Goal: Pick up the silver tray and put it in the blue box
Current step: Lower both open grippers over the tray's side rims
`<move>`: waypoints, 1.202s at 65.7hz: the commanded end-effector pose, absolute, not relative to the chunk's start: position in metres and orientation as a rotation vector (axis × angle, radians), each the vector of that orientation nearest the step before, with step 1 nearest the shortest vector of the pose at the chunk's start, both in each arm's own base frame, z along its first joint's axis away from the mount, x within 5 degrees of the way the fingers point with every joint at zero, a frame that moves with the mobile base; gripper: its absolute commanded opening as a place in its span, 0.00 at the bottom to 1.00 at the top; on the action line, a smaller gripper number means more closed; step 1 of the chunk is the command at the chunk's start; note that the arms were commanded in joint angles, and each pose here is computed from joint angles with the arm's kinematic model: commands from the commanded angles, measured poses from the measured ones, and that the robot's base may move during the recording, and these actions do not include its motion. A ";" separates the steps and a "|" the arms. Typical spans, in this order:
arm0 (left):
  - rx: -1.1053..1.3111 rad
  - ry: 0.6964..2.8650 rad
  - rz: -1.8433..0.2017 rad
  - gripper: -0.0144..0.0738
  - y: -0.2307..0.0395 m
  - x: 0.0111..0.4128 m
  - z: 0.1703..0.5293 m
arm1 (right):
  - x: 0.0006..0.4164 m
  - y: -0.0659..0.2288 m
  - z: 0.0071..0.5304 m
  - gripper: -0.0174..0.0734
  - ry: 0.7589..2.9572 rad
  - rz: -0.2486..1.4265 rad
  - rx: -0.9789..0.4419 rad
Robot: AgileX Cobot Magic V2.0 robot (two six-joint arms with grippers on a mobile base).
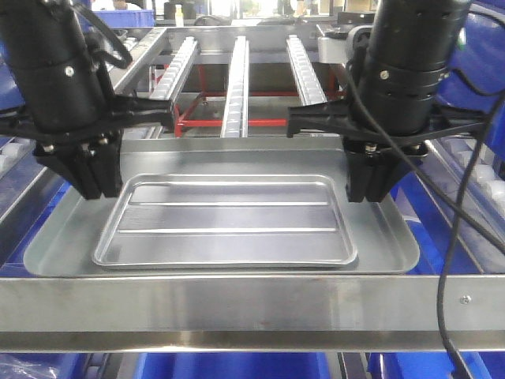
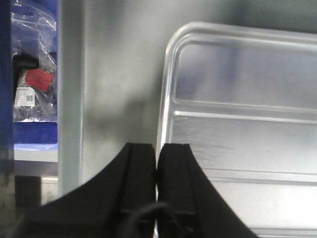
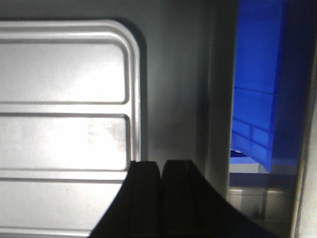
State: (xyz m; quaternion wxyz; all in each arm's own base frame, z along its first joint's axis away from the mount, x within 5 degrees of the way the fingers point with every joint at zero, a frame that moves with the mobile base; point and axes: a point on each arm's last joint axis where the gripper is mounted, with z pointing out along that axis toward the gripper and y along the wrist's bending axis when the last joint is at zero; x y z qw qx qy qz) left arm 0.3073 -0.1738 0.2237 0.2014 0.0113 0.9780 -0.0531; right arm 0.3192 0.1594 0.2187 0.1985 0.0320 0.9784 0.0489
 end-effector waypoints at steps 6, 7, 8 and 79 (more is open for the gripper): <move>0.067 2.665 -0.222 0.16 -0.180 0.307 0.245 | 0.323 0.160 0.243 0.26 2.647 0.170 0.072; 0.073 2.664 -0.222 0.16 -0.181 0.307 0.245 | 0.323 0.160 0.243 0.26 2.647 0.170 0.072; 0.077 2.664 -0.220 0.16 -0.181 0.307 0.245 | 0.323 0.160 0.243 0.26 2.648 0.171 0.072; 0.091 2.651 -0.225 0.16 -0.181 0.307 0.246 | 0.322 0.162 0.246 0.67 2.675 0.194 0.111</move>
